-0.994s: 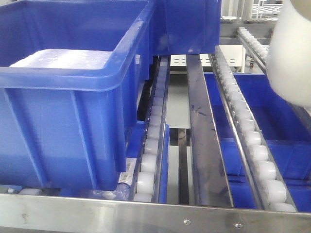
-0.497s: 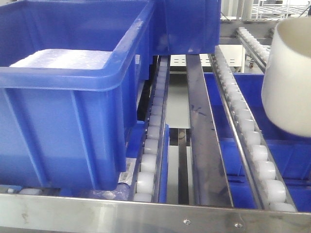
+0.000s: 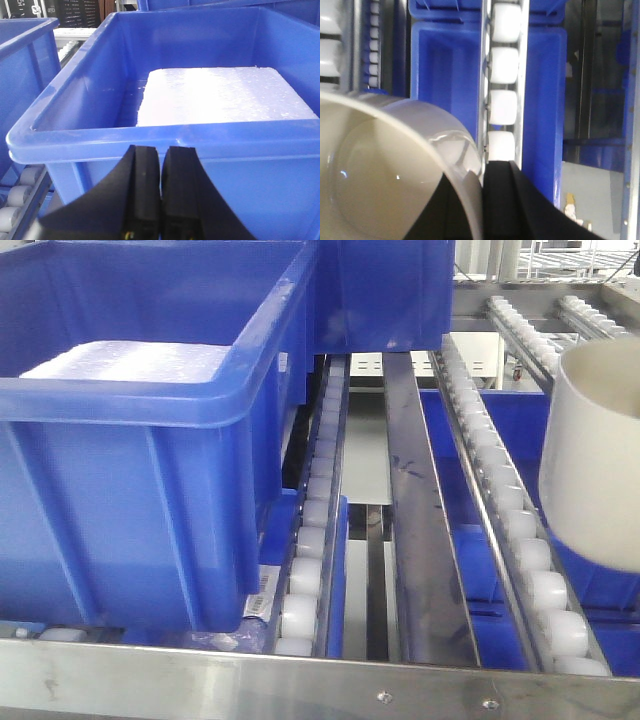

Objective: Move white bin to right shelf second layer

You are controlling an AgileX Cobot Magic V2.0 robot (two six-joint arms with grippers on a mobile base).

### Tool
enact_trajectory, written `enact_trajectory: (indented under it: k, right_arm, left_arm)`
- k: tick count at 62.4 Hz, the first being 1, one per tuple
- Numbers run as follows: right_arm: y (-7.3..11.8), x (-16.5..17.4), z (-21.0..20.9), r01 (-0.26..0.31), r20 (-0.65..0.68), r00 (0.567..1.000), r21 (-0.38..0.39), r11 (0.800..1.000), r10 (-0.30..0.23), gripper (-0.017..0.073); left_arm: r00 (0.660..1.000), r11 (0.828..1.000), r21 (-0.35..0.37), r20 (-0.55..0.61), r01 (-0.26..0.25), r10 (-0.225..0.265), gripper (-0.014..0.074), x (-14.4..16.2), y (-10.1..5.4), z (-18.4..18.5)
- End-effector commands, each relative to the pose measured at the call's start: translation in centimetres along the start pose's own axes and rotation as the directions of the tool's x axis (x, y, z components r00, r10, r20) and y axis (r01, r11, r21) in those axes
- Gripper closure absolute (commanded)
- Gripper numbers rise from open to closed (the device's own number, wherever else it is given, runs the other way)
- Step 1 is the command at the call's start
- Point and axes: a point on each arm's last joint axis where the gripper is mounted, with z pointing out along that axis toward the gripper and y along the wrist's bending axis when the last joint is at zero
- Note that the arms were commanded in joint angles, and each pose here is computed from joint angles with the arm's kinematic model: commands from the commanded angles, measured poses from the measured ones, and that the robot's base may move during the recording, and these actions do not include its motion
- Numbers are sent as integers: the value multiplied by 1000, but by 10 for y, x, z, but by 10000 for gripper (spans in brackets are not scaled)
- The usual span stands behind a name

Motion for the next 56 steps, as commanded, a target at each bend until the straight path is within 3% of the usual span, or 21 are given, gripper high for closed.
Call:
enact_trajectory:
  k: [1,42,49,56]
  right_arm:
    - [-1,-16,-13,0,111,994,-2,1000,0,503]
    - [-2,-14,8,23,56,998,16,1000,-23,496]
    - [-2,-16,8,21,71,997,13,1000,-22,378]
    - [0,-16,8,-15,81,997,-12,1000,16,123]
  left_arm:
    - [998,1000,0,62,9,-9,509,4,0,0]
    - [998,1000,0,62,9,-9,509,4,0,0]
    - [998,1000,0,62,9,-9,509,4,0,0]
    - [998,1000,0,62,9,-9,509,4,0,0]
